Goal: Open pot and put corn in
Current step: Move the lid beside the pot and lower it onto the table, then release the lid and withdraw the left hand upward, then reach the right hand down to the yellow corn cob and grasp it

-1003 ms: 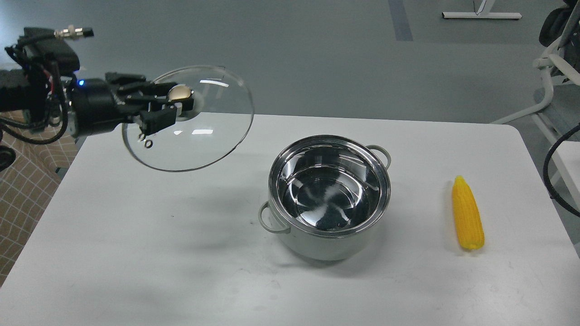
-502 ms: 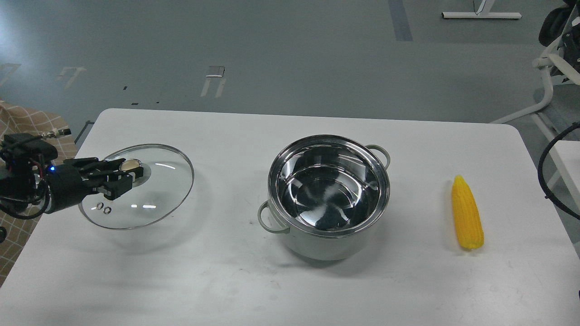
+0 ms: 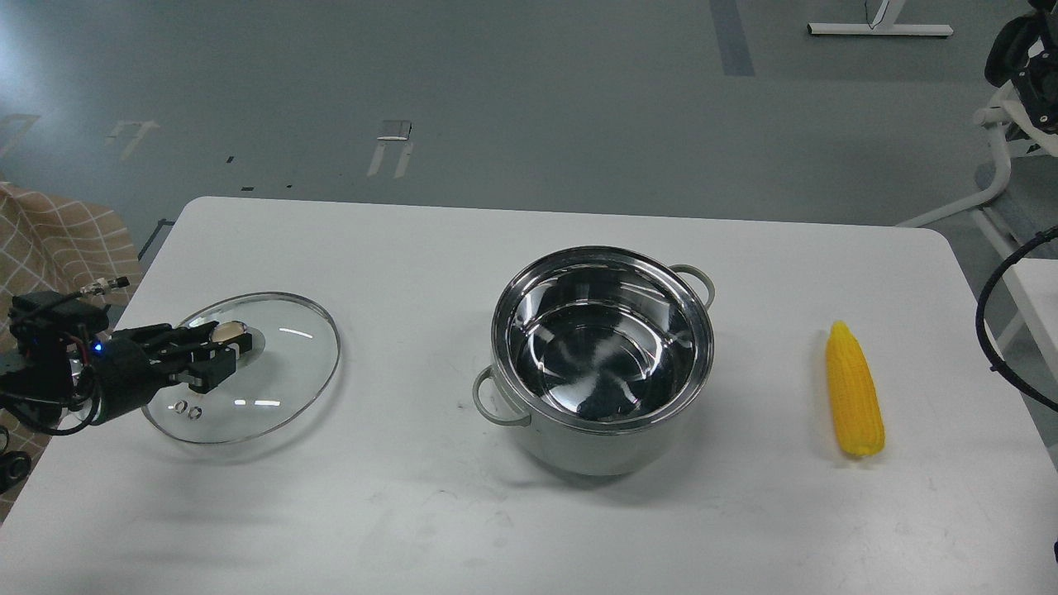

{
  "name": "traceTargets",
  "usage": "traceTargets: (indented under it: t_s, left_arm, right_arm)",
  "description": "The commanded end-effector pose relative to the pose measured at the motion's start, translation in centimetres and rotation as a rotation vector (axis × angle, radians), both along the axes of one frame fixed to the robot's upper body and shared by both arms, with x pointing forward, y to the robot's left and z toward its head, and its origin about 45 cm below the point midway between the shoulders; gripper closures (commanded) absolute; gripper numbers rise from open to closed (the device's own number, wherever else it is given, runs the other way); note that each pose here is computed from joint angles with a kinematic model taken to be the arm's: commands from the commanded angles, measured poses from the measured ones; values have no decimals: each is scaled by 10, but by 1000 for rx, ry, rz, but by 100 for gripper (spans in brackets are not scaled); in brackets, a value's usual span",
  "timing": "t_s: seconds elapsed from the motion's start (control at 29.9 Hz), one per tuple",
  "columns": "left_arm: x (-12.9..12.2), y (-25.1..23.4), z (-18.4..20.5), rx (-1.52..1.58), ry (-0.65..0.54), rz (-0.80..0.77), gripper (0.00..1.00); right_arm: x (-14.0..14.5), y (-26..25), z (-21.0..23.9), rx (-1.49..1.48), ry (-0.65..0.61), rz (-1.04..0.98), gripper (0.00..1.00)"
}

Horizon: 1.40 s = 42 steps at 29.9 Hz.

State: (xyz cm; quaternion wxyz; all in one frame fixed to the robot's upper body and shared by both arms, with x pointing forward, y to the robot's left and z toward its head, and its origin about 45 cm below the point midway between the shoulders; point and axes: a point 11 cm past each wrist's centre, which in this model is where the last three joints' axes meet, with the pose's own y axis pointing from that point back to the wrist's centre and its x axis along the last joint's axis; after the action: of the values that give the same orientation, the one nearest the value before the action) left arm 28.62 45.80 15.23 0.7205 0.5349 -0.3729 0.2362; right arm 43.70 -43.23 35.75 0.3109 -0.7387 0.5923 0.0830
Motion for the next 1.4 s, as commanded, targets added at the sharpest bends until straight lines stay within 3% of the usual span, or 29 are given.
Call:
traceTargets:
  t_s: [0.0, 0.33, 0.43, 0.6, 0.67, 0.8, 0.94, 1.14, 1.37]
  left_arm:
    - [0, -1, -1, -6, -1, 0, 33]
    - [5, -3, 5, -22, -20, -12, 21]
    - [19, -3, 22, -65, -75, 18, 18]
    - [73, -3, 92, -265, -265, 138, 13]
    - [100, -4, 127, -400, -344, 202, 11]
    - [131, -20, 149, -637, -334, 259, 7]
    - [174, -44, 181, -1071, -387, 365, 4]
    - [194, -65, 223, -1693, -330, 403, 3]
    - [195, -65, 262, -2056, -314, 284, 3]
  right_arm:
    - [0, 0, -1, 1, 1, 0, 0]
    - [-3, -4, -5, -17, 18, -7, 0]
    - [-4, -4, -10, -120, 68, 2, 0]
    - [-15, 0, 9, -562, 133, 43, 0]
    - [-17, 5, 9, -699, 158, 61, 0]
    - [-25, -2, 13, -950, 202, 50, 0]
    - [-37, -2, 11, -1336, 236, 61, 0]
    - [-62, 23, -15, -1765, 204, 164, 0]
    - [-84, 32, -87, -1880, 297, 319, 0]
